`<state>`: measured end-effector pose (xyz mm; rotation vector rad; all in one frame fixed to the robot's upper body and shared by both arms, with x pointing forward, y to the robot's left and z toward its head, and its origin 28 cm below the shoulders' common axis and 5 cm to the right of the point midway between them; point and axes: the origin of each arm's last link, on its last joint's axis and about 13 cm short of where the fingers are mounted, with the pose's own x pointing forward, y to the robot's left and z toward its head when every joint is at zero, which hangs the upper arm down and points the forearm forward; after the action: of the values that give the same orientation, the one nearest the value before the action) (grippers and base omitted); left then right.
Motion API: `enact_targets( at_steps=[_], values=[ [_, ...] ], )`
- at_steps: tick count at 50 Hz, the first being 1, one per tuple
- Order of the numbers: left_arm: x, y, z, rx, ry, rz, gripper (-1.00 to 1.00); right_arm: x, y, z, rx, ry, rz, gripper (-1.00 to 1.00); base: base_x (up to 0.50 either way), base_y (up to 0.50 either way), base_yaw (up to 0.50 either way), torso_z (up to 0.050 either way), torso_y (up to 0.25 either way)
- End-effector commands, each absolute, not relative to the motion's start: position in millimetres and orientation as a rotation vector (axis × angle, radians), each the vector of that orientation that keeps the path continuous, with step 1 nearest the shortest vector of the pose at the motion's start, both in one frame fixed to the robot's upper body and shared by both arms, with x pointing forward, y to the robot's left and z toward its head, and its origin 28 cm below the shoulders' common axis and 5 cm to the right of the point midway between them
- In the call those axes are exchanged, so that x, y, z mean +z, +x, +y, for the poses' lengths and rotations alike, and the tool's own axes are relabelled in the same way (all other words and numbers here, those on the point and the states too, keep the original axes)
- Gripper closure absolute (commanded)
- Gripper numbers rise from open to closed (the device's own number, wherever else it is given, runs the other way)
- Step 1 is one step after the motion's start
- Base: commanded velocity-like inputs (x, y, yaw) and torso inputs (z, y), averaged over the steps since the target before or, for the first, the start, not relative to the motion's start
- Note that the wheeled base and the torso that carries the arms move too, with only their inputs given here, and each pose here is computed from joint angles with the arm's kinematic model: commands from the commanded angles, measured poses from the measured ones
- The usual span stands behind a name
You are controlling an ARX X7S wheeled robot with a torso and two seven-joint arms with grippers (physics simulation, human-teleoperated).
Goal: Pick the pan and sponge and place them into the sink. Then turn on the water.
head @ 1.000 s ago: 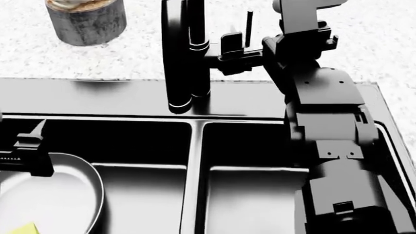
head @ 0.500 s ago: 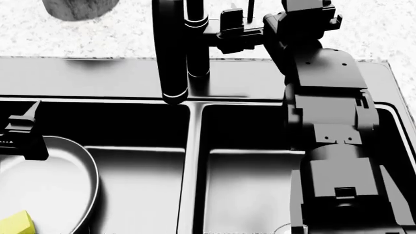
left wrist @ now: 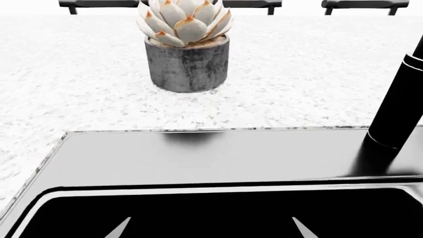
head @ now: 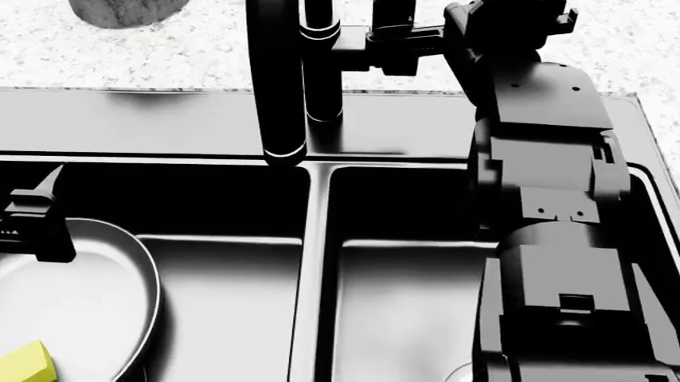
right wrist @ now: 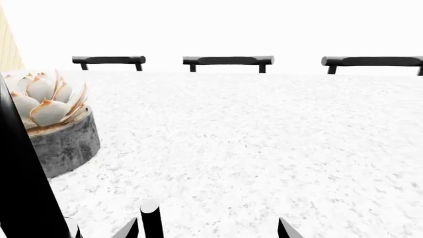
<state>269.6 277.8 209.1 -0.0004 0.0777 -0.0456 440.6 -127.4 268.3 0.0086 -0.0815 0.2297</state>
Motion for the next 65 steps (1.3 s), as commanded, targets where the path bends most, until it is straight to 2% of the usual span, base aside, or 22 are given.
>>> enact_targets(
  at_steps=[1,20,65],
  values=[
    [208,269,285,-0.041,-0.004,0.084,-1.0,269,440,-132,0.2,0.016,-0.078,-1.0,0.0,0.0,0.0,0.0,0.0],
    [207,273,274,-0.038,0.004,0.085,-1.0,263,439,-143,0.153,0.026,-0.072,-1.0,0.0,0.0,0.0,0.0,0.0],
    [209,273,277,-0.028,0.008,0.087,-1.0,238,436,-153,0.104,0.074,-0.023,-1.0,0.0,0.0,0.0,0.0,0.0]
  ],
)
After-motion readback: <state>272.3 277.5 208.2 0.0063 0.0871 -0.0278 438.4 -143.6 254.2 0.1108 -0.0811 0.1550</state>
